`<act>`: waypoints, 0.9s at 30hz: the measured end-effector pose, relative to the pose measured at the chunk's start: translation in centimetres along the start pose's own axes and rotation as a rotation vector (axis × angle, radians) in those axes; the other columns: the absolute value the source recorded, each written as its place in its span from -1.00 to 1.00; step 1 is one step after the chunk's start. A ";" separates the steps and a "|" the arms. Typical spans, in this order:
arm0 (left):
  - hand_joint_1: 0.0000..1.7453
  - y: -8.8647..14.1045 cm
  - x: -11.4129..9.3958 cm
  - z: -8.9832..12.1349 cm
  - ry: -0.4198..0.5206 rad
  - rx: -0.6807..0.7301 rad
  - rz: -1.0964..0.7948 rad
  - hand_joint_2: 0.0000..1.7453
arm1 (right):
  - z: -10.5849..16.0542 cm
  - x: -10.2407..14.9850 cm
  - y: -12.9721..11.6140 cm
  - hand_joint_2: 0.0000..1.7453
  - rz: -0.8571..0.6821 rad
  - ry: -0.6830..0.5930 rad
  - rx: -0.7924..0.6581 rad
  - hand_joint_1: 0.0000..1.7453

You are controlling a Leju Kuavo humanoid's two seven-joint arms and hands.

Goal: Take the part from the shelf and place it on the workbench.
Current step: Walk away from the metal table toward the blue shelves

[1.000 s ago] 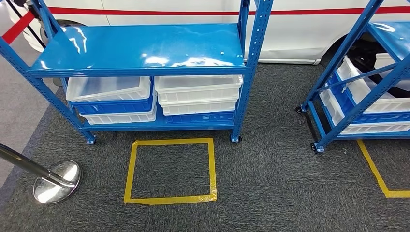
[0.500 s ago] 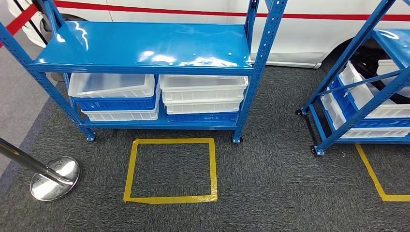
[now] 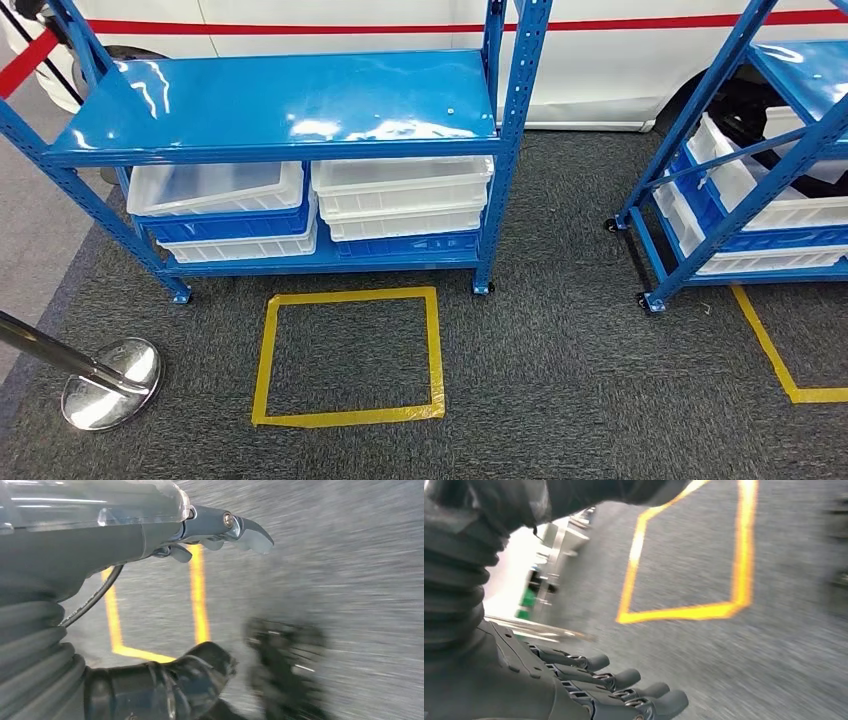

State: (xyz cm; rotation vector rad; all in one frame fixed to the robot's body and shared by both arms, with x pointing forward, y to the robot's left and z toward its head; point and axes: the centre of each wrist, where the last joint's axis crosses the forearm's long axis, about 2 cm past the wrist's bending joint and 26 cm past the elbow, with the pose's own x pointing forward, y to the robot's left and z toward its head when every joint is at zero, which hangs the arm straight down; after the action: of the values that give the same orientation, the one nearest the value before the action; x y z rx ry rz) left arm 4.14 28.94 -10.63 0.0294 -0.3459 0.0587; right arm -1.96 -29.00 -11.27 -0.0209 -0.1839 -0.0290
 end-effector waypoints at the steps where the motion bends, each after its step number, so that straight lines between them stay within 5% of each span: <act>1: -1.00 0.0 -1.3 0.3 0.034 -0.004 -0.002 -1.00 | -0.2 1.2 0.0 -1.00 -0.001 -0.030 0.003 -1.00; 8: -1.00 0.5 -9.9 3.0 0.266 -0.015 -0.019 -1.00 | -0.4 9.6 0.2 -1.00 -0.002 -0.256 0.013 -1.00; 11: -1.00 0.5 -7.3 2.0 0.189 -0.018 -0.012 -1.00 | -0.5 7.0 0.1 -1.00 -0.006 -0.181 0.016 -1.00; 15: -1.00 -0.1 2.3 -0.3 -0.068 -0.035 -0.013 -1.00 | 0.6 -2.9 -0.2 1.00 0.002 0.080 0.014 -1.00; 17: -1.00 -0.2 6.0 -0.6 -0.165 -0.037 -0.011 -1.00 | 1.6 -6.7 -0.3 1.00 0.006 0.183 0.014 -1.00; 20: -1.00 -0.3 8.1 -0.6 -0.223 -0.038 -0.010 -1.00 | 2.4 -9.1 -0.6 1.00 0.009 0.250 0.009 -1.00; 22: -1.00 -0.3 7.1 -0.6 -0.201 -0.040 -0.014 -1.00 | 2.0 -8.2 -0.7 1.00 0.010 0.225 0.007 -1.00; 25: -1.00 -0.3 2.5 -0.2 -0.083 -0.042 -0.024 -1.00 | 0.7 -3.5 -0.6 1.00 0.011 0.100 0.008 -1.00; 27: -1.00 -0.1 -1.6 0.5 0.025 -0.041 -0.029 0.00 | -0.1 0.8 -0.5 1.00 0.013 -0.016 0.011 -1.00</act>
State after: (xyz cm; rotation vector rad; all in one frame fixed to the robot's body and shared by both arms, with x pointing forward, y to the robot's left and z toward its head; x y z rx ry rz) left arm 2.52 28.72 -10.70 -0.0066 -0.3216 0.0229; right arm -1.19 -29.49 -11.23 -0.0111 -0.1994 -0.0153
